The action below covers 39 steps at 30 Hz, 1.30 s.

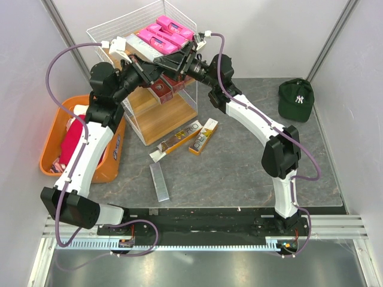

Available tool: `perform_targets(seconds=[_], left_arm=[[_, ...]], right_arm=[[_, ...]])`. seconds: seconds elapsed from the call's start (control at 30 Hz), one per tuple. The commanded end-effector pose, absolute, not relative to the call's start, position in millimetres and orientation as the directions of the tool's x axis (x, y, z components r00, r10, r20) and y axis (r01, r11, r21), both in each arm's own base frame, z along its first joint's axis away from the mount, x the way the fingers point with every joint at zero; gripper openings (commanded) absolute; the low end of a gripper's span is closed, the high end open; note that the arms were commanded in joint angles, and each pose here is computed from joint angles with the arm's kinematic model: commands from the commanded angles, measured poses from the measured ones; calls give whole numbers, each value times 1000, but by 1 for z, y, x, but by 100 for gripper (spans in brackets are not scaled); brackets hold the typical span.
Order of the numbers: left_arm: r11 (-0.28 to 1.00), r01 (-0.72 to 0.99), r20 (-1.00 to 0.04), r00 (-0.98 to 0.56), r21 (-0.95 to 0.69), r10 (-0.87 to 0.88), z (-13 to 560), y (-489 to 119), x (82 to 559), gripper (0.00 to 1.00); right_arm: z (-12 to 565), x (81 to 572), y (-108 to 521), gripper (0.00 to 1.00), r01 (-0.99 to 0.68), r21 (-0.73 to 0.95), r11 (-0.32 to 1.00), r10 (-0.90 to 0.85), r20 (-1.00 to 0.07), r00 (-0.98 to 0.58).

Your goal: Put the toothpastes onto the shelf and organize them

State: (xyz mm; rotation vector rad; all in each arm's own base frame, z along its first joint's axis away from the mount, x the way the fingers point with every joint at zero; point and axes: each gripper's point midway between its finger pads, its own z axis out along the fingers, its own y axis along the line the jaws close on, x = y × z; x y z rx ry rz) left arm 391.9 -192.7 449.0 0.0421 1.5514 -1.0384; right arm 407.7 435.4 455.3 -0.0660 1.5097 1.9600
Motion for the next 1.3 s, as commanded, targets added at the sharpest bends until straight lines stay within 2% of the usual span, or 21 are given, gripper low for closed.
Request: perform_targets(seconds=[0.0,0.23,0.47,0.7,0.8,1.0,1.03,1.1,1.13,1.2,1.27], left_arm=[[630,490,-786,-225,-603,-576,469,-178,403,2],[665,445,-794,-225,-600,-565,462,-174,417,2],[644,462,-786,-251,-610,-564,461,-181,421,2],[618,530,-800,-228,-580,-555,461,-182,390,3],[622,523,-801,-239,-582,-549,448,-178,371,8],[669,427,-793,-286,-608,-538,397,-158,328,32],[687,400,-795,-280,-607,-538,389,-152,325,39],[715,346,-793,-308,-608,-525,363,-143,310,46],[729,316,-793,-311,-607,-524,354,-138,306,56],[746,275,-786,-348,-607,-511,331,-133,296,63],[767,198,-760,-420,-611,-497,291,-128,288,75]], right_arm=[[492,389,420,77,-589,788,-177,485,-451,-749],[489,382,413,78,-587,790,-178,485,-448,-751],[484,363,404,79,-583,794,-175,456,-459,-762],[475,338,387,79,-605,791,-87,439,-515,-736],[459,330,379,80,-608,794,-9,428,-546,-720],[409,317,357,80,-593,785,180,397,-610,-686],[401,317,354,80,-585,784,207,394,-615,-683],[380,312,348,81,-569,779,263,377,-626,-682],[374,311,346,81,-565,777,278,371,-630,-683],[352,305,343,81,-550,770,322,339,-637,-692],[327,300,342,81,-531,769,355,311,-633,-709]])
